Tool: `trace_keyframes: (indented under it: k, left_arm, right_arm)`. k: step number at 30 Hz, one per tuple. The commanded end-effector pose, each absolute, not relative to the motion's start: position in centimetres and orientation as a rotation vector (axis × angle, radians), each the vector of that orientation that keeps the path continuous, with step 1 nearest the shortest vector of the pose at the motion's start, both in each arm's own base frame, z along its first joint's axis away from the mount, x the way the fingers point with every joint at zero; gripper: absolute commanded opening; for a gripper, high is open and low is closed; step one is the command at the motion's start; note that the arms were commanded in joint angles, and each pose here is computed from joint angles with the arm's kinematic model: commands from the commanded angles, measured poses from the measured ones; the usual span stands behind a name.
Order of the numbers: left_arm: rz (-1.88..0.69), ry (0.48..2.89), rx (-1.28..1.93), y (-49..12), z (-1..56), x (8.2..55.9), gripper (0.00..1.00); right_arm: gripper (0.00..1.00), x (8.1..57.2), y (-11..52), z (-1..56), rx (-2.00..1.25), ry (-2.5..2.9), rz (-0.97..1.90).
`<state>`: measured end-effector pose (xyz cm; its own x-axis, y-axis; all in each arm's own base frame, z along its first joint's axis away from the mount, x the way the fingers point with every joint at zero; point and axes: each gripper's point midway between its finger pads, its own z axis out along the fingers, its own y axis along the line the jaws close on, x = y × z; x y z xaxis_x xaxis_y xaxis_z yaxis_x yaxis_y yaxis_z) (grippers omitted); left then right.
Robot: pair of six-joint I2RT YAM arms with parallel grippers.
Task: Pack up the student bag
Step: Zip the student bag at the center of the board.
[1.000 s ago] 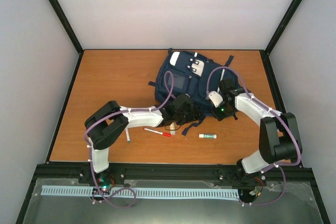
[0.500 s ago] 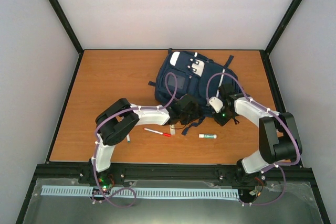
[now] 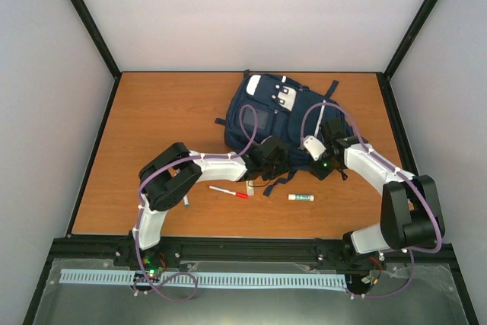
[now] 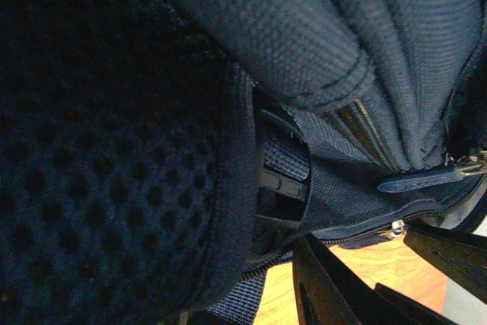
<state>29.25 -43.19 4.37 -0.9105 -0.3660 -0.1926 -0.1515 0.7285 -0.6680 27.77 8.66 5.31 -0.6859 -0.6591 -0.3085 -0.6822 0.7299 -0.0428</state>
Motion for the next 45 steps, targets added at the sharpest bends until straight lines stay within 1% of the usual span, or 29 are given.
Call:
trace_keyframes:
  k: [1, 6, 11, 15, 20, 22, 24, 25, 26, 27, 30, 34, 39, 45]
  left_arm:
    - [-1.005, 2.581, -0.385, -44.6, 5.5, 30.2, 0.38]
    - [-1.021, 2.573, -0.363, -44.8, 5.9, 30.2, 0.33]
    - [-1.042, 2.549, -0.322, -45.1, 6.8, 30.4, 0.22]
    - [-1.050, 2.542, -0.307, -45.3, 7.0, 30.4, 0.16]
    - [-1.086, 2.537, -0.277, -45.8, 7.1, 30.2, 0.07]
    - [-1.100, 2.533, -0.266, -46.0, 7.3, 30.2, 0.04]
    - [-1.097, 2.532, -0.264, -45.9, 7.4, 30.2, 0.03]
    - [-1.095, 2.528, -0.266, -45.8, 7.5, 30.2, 0.03]
    - [-1.095, 2.525, -0.265, -45.8, 7.6, 30.2, 0.03]
    - [-1.090, 2.527, -0.262, -45.7, 7.5, 30.2, 0.03]
    - [-1.075, 2.531, -0.259, -45.5, 7.4, 30.2, 0.02]
    - [-1.061, 2.539, -0.259, -45.3, 7.0, 30.2, 0.02]
    - [-1.049, 2.540, -0.258, -45.1, 6.9, 30.1, 0.02]
    - [-0.962, 2.554, -0.269, -43.3, 6.2, 30.0, 0.01]
  right_arm:
    - [0.37, 28.3, 10.0, 5.3, -1.018, 2.611, 0.203]
    - [0.37, 29.0, 9.8, 4.4, -1.003, 2.631, 0.174]
    - [0.35, 29.7, 9.7, 3.6, -0.999, 2.636, 0.155]
    - [0.32, 30.6, 9.3, 3.2, -0.984, 2.635, 0.108]
    - [0.34, 31.8, 8.8, 2.9, -0.958, 2.625, 0.041]
    - [0.33, 32.2, 8.7, 2.9, -0.953, 2.617, 0.022]
    - [0.27, 32.4, 8.5, 3.0, -0.952, 2.616, 0.006]
    - [0.22, 32.5, 8.4, 3.1, -0.952, 2.616, -0.005]
    - [0.19, 32.4, 8.3, 3.1, -0.951, 2.620, -0.012]
    - [0.13, 32.3, 8.2, 3.3, -0.954, 2.620, -0.018]
    - [0.07, 31.8, 8.0, 4.1, -0.971, 2.612, -0.026]
    - [0.03, 30.7, 7.9, 5.3, -0.998, 2.603, -0.018]
    - [0.03, 29.3, 7.9, 5.5, -1.029, 2.628, 0.014]
    - [0.03, 26.0, 7.1, 4.8, -1.110, 2.754, 0.084]
